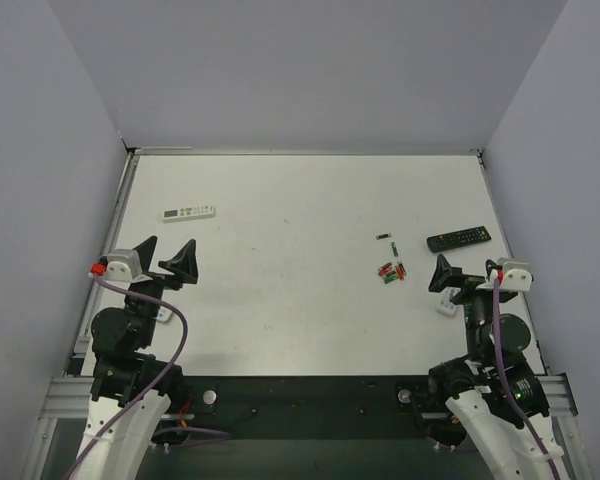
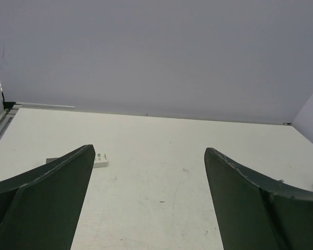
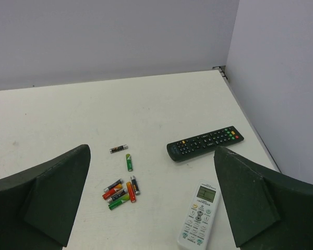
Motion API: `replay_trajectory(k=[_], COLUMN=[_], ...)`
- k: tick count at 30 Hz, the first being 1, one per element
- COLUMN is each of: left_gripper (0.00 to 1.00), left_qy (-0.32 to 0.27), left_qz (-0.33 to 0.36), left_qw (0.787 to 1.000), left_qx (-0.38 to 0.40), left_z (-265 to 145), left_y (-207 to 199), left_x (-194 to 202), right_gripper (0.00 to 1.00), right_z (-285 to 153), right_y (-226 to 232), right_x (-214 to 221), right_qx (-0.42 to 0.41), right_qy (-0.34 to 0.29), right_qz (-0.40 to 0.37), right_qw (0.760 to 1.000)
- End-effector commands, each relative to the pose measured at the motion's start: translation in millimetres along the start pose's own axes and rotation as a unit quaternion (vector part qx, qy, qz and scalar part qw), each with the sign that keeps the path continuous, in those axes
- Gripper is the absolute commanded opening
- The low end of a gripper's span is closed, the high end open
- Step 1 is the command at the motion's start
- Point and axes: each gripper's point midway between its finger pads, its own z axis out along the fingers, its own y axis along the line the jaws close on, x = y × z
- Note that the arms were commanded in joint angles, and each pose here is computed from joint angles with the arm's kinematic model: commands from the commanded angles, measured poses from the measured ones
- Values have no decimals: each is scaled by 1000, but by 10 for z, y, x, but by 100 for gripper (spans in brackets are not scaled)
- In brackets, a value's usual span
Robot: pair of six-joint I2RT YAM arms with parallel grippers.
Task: Load the batteries into the remote control
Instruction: Pick up the remote control from the center of the board.
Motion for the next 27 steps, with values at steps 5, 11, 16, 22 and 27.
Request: replay_trajectory(k=[5, 11, 16, 22, 27], left_gripper=[97, 97, 97, 97, 97], left_qy=[-35, -60, -69, -69, -69], left_qz=[-7, -11, -11, -22, -29], left_qw=[999, 998, 997, 997, 997], left_qx=[15, 21, 19, 10, 32], left_z=[-9, -56, -98, -152, -181], left_y=[-91, -111, -105, -95, -189], left_x=[-233, -344, -393, -404, -414], right_gripper=[100, 100, 100, 100, 100], right_z=[97, 283, 477, 645, 740], right_y=[-48, 23, 186, -160, -400], right_x=[-238, -206, 111, 527, 973], right_qx=[37, 71, 82, 212, 310], right_qy=[35, 117, 192, 266, 342], right_qz=[9, 23, 35, 40, 119], right_qw=[999, 990, 977, 939, 879])
